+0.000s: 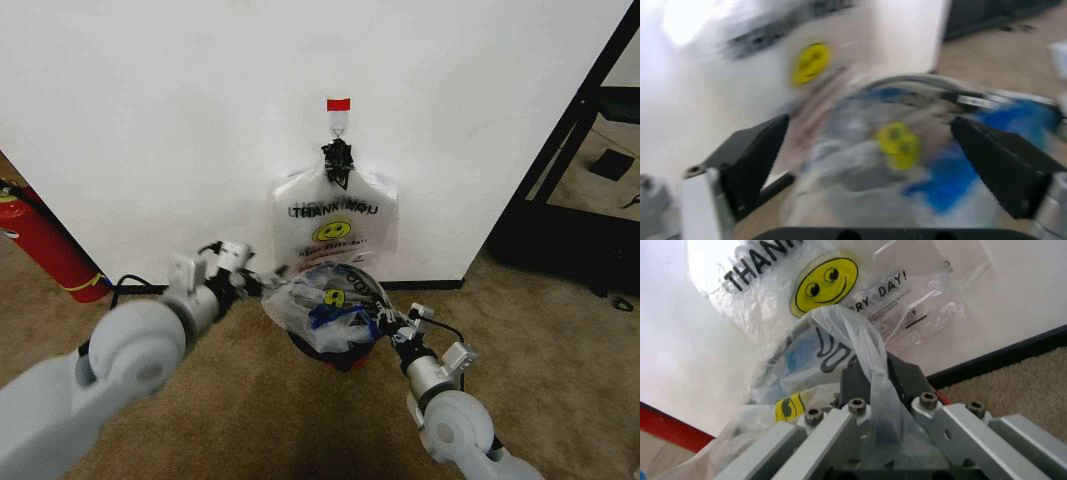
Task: Pick up the garbage bag from the wall and place it over the trash bin.
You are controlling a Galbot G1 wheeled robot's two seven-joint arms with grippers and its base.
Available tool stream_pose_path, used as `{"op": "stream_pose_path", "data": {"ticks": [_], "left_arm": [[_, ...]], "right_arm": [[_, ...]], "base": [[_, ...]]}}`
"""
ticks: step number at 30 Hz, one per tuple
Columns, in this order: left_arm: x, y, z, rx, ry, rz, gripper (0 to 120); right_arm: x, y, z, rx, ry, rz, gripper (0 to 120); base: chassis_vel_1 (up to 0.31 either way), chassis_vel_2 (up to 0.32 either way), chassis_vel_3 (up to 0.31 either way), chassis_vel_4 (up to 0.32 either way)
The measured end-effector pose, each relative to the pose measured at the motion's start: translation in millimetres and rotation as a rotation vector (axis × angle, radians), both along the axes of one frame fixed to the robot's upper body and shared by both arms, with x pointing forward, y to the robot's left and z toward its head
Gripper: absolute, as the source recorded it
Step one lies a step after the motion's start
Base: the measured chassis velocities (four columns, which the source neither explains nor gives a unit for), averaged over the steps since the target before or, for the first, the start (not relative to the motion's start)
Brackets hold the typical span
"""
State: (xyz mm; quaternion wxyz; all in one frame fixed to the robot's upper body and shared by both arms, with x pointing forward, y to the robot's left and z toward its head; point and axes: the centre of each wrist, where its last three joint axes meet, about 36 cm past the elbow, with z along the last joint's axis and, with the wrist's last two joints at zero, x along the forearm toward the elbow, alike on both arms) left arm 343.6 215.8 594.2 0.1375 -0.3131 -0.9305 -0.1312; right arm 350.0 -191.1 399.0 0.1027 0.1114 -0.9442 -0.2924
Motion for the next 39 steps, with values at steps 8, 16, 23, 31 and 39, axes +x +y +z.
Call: {"op": "stream_pose_path", "data": {"ticks": [8, 16, 23, 31, 39], "left_arm": [[-3, -11, 4, 0.001, 0.072, -0.107, 100], [0, -27, -17, -0.013, 0.132, -0.137, 98], [9, -36, -32, -0.029, 0.184, -0.129, 81], [12, -41, -41, -0.049, 0.199, -0.118, 54], [7, -37, -45, -0.045, 0.201, -0.103, 23]], "right_arm": [[1, 0, 3, -0.025, -0.001, 0.021, 1], [-1, 2, 4, -0.025, 0.005, 0.020, 1], [-1, 4, 4, -0.024, 0.011, 0.019, 1], [-1, 5, 6, -0.020, 0.013, 0.019, 1], [-1, 6, 6, -0.012, 0.018, 0.016, 1]], "base": [[0.000, 0.000, 0.000, 0.000], [0.000, 0.000, 0.000, 0.000], [0.000, 0.000, 0.000, 0.000], [0.000, 0.000, 0.000, 0.000], [0.000, 0.000, 0.000, 0.000]]}}
